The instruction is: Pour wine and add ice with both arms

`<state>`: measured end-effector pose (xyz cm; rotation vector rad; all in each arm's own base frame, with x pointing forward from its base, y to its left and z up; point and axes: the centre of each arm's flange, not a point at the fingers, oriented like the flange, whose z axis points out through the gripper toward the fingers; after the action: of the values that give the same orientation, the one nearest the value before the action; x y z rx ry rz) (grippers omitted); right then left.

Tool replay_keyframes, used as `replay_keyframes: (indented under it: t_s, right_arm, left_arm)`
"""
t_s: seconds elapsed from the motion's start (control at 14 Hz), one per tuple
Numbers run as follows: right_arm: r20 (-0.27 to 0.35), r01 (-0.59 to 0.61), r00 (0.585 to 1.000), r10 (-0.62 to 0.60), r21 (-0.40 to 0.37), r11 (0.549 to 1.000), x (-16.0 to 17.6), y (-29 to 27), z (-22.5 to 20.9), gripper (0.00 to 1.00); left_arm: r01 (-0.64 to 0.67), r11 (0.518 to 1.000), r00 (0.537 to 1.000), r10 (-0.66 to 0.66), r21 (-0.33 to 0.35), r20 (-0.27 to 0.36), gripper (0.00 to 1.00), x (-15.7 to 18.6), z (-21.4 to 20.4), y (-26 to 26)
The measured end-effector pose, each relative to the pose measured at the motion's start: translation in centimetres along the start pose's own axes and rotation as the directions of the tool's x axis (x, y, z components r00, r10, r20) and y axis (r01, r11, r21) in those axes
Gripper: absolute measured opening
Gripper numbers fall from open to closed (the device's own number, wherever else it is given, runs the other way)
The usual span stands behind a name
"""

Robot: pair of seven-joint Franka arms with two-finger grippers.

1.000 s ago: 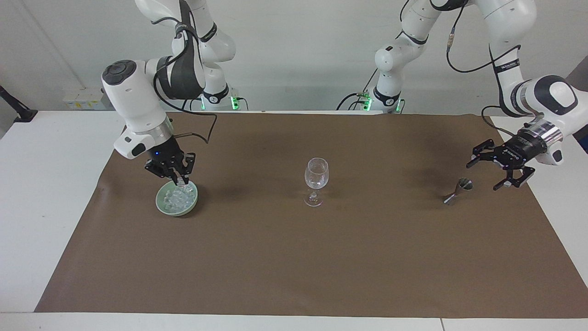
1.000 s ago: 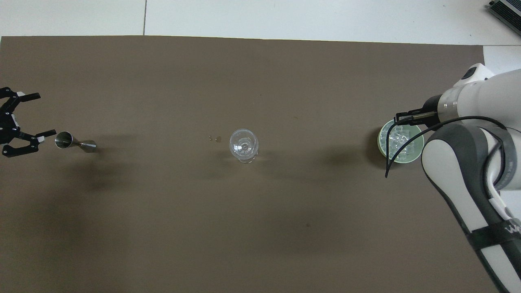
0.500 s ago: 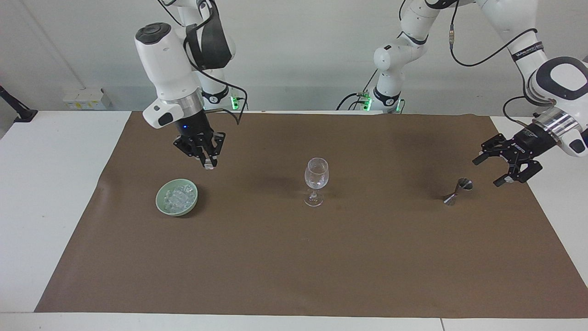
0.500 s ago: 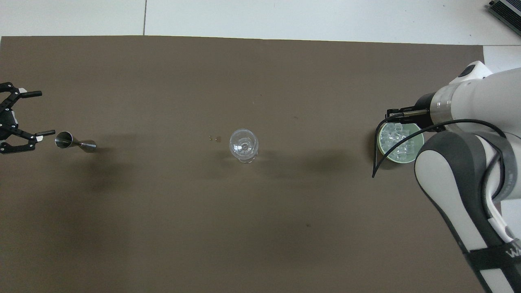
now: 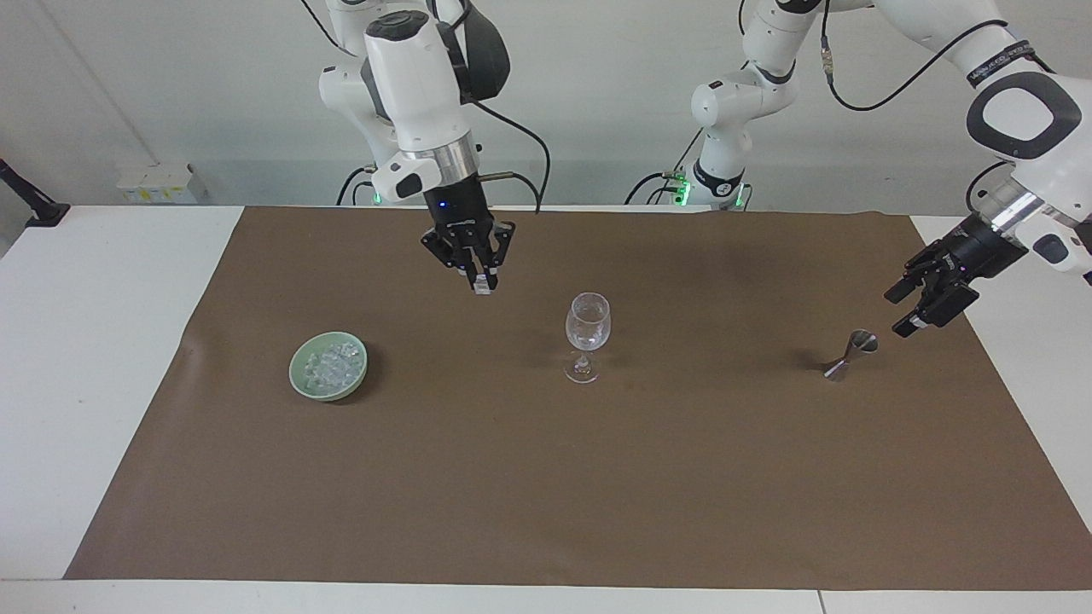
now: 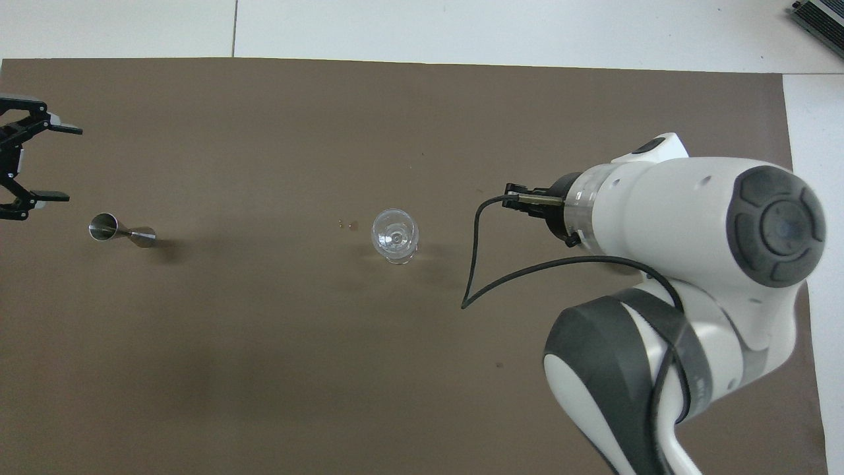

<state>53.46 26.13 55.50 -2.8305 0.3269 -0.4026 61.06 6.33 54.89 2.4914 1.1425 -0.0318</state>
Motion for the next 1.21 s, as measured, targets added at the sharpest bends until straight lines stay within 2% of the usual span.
replay_keyframes:
  t_s: [0.29,0.57,0.71,0.93,1.21]
  right_arm:
    - [-0.001,-0.052,0.999,0.052,0.087,0.995,-3.6,-5.5,2.3,0.25]
    - [-0.013,-0.05,0.999,0.052,0.143,0.988,-4.1,-7.2,4.1,0.25]
    - [-0.013,-0.055,0.998,0.058,0.151,0.987,-3.6,-7.3,4.6,0.25]
    - [-0.003,-0.045,0.999,0.046,0.14,0.989,-3.6,-7.4,5.7,0.25]
    - [0.014,-0.023,1.0,0.022,0.123,0.992,-4.2,-7.5,7.4,0.25]
  left_arm:
    - [-0.265,0.954,0.961,0.274,0.141,-0.048,1.0,-2.3,0.6,2.1]
    - [-0.478,0.84,0.864,0.502,0.257,-0.035,1.0,-6.1,1.0,5.0]
    - [-0.561,0.781,0.81,0.586,0.274,-0.014,1.0,-7.1,0.5,5.4]
    - [-0.622,0.732,0.762,0.648,0.278,-0.002,1.0,-7.5,-0.2,5.5]
    - [-0.657,0.7,0.73,0.683,0.281,0.005,1.0,-8.1,-1.1,5.4]
